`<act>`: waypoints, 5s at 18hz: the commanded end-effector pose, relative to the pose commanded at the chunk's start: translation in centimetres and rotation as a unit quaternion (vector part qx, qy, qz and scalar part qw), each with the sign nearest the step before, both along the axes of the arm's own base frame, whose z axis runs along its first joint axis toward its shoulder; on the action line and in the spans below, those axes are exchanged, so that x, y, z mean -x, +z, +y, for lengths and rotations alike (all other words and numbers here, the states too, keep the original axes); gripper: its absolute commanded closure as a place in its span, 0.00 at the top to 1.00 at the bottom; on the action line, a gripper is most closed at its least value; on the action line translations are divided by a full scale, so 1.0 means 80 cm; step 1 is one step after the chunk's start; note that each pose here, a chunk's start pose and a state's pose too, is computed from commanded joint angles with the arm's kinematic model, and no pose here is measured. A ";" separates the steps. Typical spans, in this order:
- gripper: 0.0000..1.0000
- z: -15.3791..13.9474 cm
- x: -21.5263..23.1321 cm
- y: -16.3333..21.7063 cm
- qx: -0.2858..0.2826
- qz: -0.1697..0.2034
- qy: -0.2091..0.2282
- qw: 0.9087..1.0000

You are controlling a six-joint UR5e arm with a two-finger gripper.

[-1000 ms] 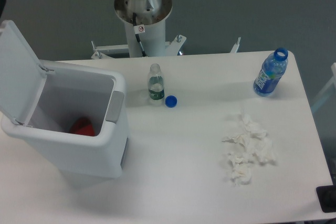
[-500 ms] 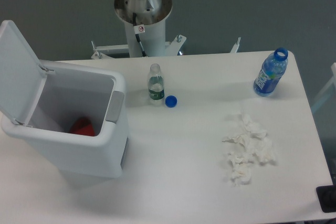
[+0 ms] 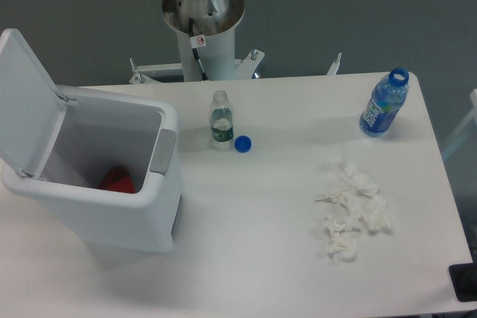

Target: Close the trash can

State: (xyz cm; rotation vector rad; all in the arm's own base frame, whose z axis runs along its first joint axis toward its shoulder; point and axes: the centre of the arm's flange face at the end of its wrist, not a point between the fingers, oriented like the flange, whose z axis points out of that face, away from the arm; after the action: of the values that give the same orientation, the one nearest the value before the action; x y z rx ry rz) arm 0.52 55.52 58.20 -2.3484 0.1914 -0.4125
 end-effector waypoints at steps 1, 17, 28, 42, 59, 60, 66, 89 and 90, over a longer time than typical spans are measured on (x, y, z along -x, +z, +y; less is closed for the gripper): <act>1.00 0.000 0.004 -0.001 0.001 0.001 0.003 1.000; 1.00 -0.030 0.109 -0.016 0.031 0.085 0.110 0.990; 1.00 -0.024 0.153 -0.054 0.069 0.100 0.146 0.982; 1.00 -0.033 0.206 -0.065 0.070 0.135 0.134 0.979; 1.00 -0.029 0.218 -0.091 0.095 0.149 0.134 0.975; 1.00 -0.029 0.219 -0.092 0.096 0.149 0.134 0.975; 1.00 -0.021 0.224 -0.108 0.106 0.144 0.132 0.975; 1.00 -0.018 0.232 -0.114 0.110 0.140 0.135 0.975; 1.00 -0.018 0.232 -0.114 0.110 0.140 0.135 0.975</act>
State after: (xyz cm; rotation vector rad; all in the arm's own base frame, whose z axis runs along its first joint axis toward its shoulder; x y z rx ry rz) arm -18.05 54.10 49.08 -2.5993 -0.0463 0.0349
